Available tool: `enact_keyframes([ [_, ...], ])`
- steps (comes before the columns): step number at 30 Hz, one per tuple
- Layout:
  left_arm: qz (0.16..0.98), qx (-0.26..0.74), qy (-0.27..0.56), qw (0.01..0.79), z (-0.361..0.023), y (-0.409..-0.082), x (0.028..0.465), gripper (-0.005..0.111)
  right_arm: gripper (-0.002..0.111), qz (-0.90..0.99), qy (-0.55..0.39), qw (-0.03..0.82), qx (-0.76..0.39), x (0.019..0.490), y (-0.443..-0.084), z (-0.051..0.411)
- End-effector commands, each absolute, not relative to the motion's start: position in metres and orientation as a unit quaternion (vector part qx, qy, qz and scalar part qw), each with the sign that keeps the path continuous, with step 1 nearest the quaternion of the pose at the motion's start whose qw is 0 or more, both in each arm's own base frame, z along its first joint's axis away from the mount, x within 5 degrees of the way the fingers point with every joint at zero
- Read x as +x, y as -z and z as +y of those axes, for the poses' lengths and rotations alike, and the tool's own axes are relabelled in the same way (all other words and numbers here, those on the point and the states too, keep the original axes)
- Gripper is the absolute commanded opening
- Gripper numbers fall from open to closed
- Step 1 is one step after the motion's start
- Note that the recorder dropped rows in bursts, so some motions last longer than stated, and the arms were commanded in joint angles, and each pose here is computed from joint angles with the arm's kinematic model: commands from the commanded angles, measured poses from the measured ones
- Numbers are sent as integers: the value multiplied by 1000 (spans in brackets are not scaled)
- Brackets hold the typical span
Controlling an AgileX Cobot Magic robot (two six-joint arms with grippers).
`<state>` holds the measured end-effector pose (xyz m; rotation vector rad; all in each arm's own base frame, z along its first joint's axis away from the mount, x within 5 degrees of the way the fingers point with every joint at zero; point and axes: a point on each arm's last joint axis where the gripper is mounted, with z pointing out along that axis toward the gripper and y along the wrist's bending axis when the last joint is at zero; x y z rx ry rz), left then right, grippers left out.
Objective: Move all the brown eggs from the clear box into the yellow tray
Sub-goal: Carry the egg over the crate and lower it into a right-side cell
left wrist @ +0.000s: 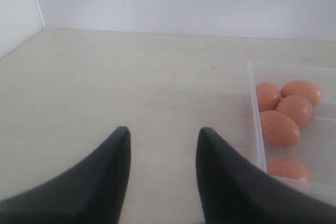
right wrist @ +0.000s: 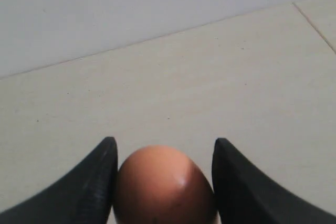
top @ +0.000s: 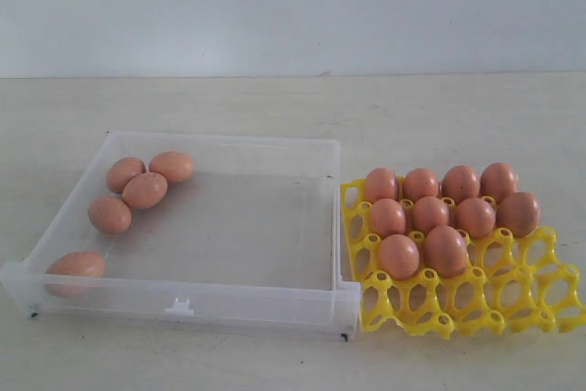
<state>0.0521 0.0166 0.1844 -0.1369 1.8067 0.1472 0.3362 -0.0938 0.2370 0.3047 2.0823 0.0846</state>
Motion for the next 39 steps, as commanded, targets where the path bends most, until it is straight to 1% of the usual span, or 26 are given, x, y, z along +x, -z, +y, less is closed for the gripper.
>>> enact_keyframes([
  [1, 786, -56, -62, 613, 16, -183, 52, 13, 0, 861, 101, 497, 40, 351, -259, -74],
  [2, 786, -56, -62, 613, 16, -183, 52, 5, 0, 858, 135, 495, 17, 354, -266, -64],
  [3, 784, -55, -61, 615, 16, -184, 53, -4, 0, 851, 191, 490, -3, 359, -278, -52],
  [4, 784, -53, -64, 615, 16, -184, 53, -4, 0, 842, 223, 492, -18, 362, -286, -41],
  [5, 784, -53, -64, 615, 16, -184, 53, -4, 0, 812, 281, 509, -42, 367, -303, -29],
  [6, 784, -53, -64, 615, 16, -184, 53, -4, 0, 786, 304, 537, -34, 370, -316, -21],
  [7, 783, -47, -72, 616, 17, -184, 53, -4, 0, 747, 309, 588, -9, 373, -334, -14],
  [8, 782, -40, -84, 617, 18, -185, 53, -4, 0, 722, 280, 632, 26, 375, -347, -10],
  [9, 782, -35, -93, 615, 18, -185, 52, -4, 0, 690, 199, 691, 88, 379, -363, -6],
  [10, 783, -36, -94, 614, 19, -184, 52, -4, 0, 676, 156, 711, 115, 380, -369, -4],
  [11, 784, -37, -94, 613, 19, -184, 52, -2, 0, 659, 86, 731, 155, 382, -375, -2],
  [13, 784, -37, -95, 612, 19, -184, 52, 6, 0, 642, -1, 740, 198, 383, -378, 3],
  [14, 784, -37, -95, 612, 19, -184, 52, 11, 0, 639, -62, 734, 222, 384, -378, 7],
  [15, 784, -39, -93, 612, 19, -184, 52, 18, 0, 645, -95, 724, 226, 385, -376, 11],
  [16, 784, -42, -91, 613, 19, -184, 52, 26, 0, 658, -129, 706, 225, 386, -373, 16],
  [18, 784, -44, -90, 612, 19, -184, 52, 42, 0, 691, -150, 683, 182, 387, -367, 26],
  [20, 787, -46, -92, 609, 19, -183, 52, 53, 0, 703, -141, 685, 130, 383, -361, 33],
  [22, 788, -47, -93, 606, 20, -183, 52, 58, 0, 696, -148, 695, 104, 374, -351, 37],
  [25, 789, -47, -94, 606, 20, -183, 52, 58, 0, 652, -205, 728, 54, 346, -337, 40],
  [27, 788, -44, -98, 606, 20, -183, 52, 58, 0, 615, -275, 739, 18, 326, -325, 41],
  [29, 788, -44, -98, 606, 20, -183, 52, 58, 0, 592, -342, 729, -6, 304, -303, 34],
  [31, 788, -43, -100, 606, 20, -183, 52, 58, 0, 590, -389, 707, 1, 284, -278, 24],
  [35, 787, -39, -106, 607, 21, -183, 52, 56, 0, 661, -362, 656, 51, 250, -224, -2],
  [37, 787, -39, -106, 607, 21, -183, 52, 47, 0, 692, -348, 630, 46, 234, -206, -9],
  [39, 787, -40, -105, 607, 21, -183, 52, 30, 0, 729, -356, 585, -11, 219, -192, -4],
])
